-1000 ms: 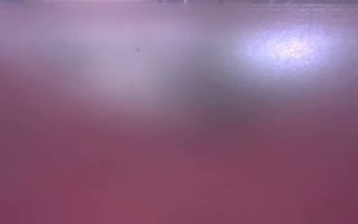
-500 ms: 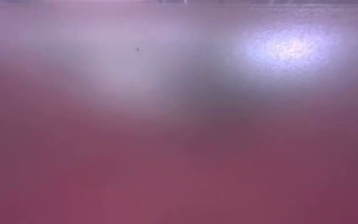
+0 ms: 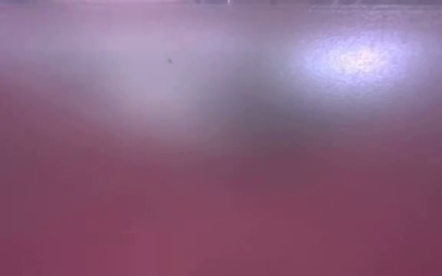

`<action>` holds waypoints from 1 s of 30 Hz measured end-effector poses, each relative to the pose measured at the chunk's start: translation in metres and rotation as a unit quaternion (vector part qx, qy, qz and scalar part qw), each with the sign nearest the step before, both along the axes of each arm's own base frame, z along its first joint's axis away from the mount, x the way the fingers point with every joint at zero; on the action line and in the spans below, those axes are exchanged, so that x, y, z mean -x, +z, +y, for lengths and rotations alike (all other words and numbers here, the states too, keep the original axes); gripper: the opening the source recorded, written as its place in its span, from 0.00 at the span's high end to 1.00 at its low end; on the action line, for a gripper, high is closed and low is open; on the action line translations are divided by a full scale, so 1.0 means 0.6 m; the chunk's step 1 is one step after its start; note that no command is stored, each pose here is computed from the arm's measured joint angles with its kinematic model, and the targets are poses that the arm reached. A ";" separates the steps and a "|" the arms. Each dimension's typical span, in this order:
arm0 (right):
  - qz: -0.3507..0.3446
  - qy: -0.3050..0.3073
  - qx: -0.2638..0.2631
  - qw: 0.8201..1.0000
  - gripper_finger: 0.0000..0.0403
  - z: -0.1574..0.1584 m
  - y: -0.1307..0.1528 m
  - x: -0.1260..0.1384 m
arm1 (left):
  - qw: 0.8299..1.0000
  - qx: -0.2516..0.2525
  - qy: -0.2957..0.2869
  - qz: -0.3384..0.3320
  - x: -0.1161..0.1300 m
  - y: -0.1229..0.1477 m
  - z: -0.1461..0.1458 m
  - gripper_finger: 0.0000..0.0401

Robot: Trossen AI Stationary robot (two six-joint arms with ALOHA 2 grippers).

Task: Pick & Place Office items
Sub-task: Put the left pink charger adapter into the red bin

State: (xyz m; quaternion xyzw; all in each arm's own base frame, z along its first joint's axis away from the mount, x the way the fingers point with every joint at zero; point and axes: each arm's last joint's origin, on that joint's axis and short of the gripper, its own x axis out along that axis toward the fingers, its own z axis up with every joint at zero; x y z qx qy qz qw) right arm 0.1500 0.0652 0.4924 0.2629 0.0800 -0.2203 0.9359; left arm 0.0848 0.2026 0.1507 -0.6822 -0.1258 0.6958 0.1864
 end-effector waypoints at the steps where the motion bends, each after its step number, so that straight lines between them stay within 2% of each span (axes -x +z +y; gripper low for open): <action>1: -0.001 -0.001 -0.002 1.000 0.30 0.000 0.000 0.000 | 1.000 0.002 0.007 -0.003 0.000 0.000 -0.001 0.46; 6: -0.005 -0.003 -0.011 1.000 0.30 0.000 0.000 0.000 | 0.999 0.029 0.034 -0.013 0.003 -0.002 -0.009 0.46; 12: -0.011 -0.003 -0.018 1.000 0.30 0.005 0.000 0.002 | 0.998 0.029 0.059 0.009 0.008 0.002 -0.015 0.46; 19: -0.015 -0.012 -0.013 1.000 0.30 0.006 0.001 0.004 | 0.998 0.034 0.056 0.018 0.007 -0.005 -0.011 0.46; 22: -0.015 -0.012 -0.013 1.000 0.30 0.006 0.001 0.004 | 0.997 0.051 0.054 0.027 0.008 -0.014 -0.013 0.45; 30: -0.017 -0.009 -0.017 1.000 0.30 0.008 0.001 0.005 | 0.997 0.046 0.046 0.032 0.005 -0.014 -0.012 0.44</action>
